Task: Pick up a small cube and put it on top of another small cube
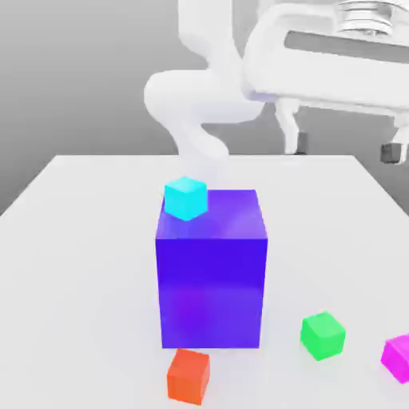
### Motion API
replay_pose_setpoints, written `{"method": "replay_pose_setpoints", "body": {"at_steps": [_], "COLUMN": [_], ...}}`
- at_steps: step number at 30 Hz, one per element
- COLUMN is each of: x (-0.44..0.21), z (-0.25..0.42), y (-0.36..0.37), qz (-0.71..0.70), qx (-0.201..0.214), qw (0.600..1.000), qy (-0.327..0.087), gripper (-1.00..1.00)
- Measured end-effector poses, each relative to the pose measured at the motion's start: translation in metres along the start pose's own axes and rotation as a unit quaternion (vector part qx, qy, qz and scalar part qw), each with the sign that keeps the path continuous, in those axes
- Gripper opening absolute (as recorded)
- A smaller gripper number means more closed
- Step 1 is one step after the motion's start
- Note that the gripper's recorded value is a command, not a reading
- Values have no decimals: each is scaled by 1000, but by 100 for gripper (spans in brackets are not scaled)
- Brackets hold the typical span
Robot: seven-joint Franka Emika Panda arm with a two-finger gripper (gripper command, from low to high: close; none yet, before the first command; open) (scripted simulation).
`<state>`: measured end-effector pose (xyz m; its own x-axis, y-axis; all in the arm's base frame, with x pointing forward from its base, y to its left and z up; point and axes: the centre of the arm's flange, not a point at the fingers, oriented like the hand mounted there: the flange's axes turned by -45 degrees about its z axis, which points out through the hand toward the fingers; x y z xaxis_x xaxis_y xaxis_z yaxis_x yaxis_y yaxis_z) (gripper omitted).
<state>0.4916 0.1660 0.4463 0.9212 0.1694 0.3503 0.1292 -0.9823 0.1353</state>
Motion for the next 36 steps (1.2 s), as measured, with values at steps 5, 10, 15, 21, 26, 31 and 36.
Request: {"method": "replay_pose_setpoints", "body": {"at_steps": [5,10,15,21,26,31,36], "x": [-25,-62,-115,-147,-150,-132,-143], "z": [73,138,188,249,256,207,185], "y": [-67,-120,-179,-200,-201,-193,-155], "qz": [-40,-64,-90,-95,-95,-96,-125], "qx": [18,42,77,86,87,86,73], "qw": [998,991,980,977,977,977,974], "qy": [-53,-106,-159,-170,-170,-171,-176], "gripper": [0,0,0,-100,-100,-100,-100]}}
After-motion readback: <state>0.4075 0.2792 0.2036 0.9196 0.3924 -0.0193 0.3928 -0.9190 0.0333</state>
